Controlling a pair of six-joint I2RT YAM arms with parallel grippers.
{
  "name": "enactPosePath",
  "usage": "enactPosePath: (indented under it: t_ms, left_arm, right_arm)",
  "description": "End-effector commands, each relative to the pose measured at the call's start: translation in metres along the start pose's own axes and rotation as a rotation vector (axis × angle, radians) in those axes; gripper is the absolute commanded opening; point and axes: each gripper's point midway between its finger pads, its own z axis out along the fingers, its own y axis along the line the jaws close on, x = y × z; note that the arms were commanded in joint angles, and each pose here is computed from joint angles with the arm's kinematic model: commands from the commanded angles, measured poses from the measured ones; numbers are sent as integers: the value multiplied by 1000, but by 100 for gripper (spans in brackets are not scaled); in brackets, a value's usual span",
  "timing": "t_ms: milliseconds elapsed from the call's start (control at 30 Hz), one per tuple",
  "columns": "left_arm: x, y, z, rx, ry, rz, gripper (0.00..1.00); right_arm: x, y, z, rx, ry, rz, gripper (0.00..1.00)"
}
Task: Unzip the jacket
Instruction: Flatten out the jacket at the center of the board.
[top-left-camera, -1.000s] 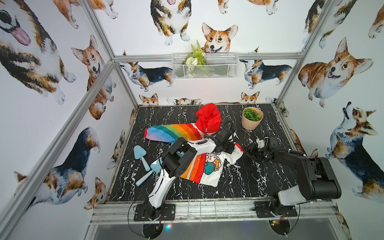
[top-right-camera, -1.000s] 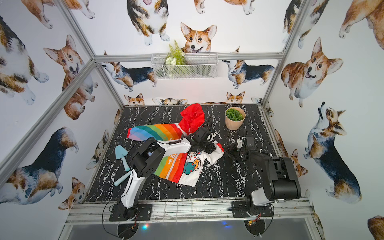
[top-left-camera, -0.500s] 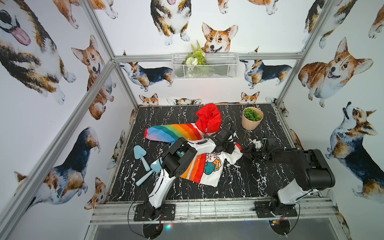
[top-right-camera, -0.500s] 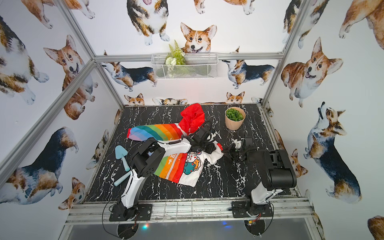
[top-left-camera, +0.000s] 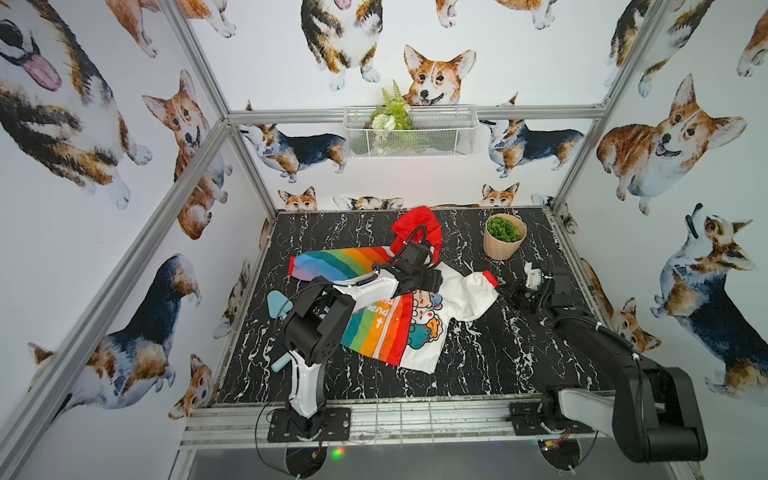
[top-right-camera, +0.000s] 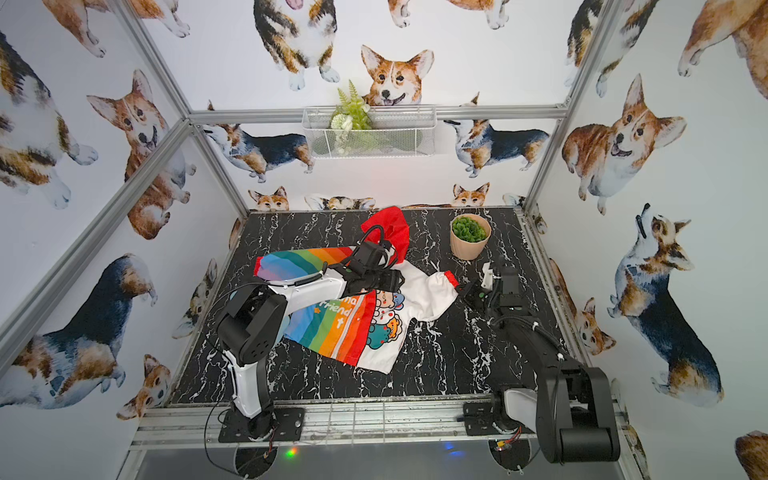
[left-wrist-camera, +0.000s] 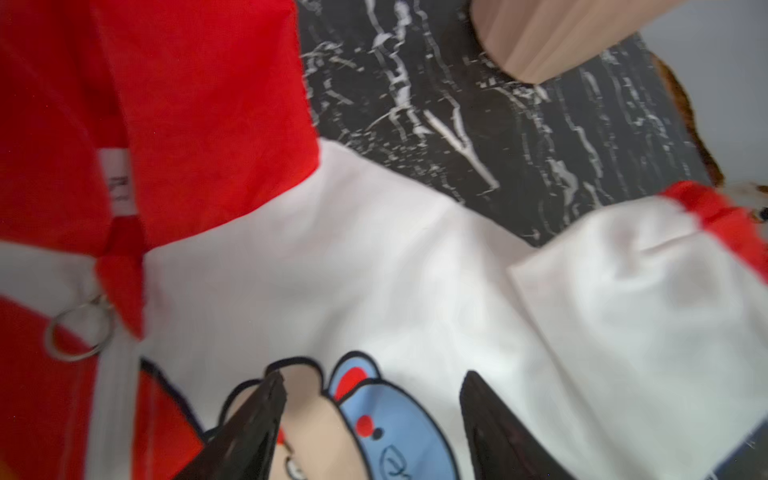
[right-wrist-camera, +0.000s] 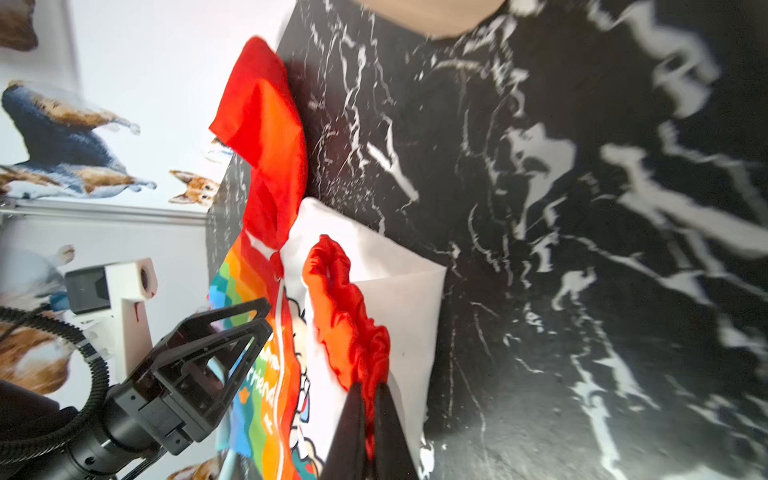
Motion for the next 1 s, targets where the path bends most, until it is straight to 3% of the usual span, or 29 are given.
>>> enactPosePath:
  t_ms: [0,200,433,467,567,633,733,800,900,967]
  left_arm:
    - [6,13,0,-25,-6,-49,68]
    - [19,20,6,-37,18,-72,67]
    - [16,17,-4,-26,6,-66,68]
    - [15,17,-8,-27,-1,-65,69]
    - [10,21,-25,-35,-32,-70,74]
    - [5,29,-42,-46,-64,-82,78]
    - [3,51,-65,-79,-102,-124,81]
    - [0,68,-85,-109,-143,-164,81]
    - [7,99,-102,-171,-160,-224,78]
    - [13,115,-107,-196,-159,-248,74]
  right_arm:
    - [-22,-48,-36,313,-185,-9,0]
    - [-38,-80,-70,497,-324,33,0]
    - [-42,-120,-63,575,-273,139,0]
    - [-41,-124,-62,581,-260,152,9]
    - [-37,-129,-68,613,-252,165,58]
    - [-41,-125,-79,621,-287,139,75]
    - [-53,-110,-100,640,-375,45,76]
    - [-58,-88,-108,642,-412,-63,67]
    - [-52,-61,-92,577,-353,-151,56]
    - [-41,-45,-65,501,-249,-199,48]
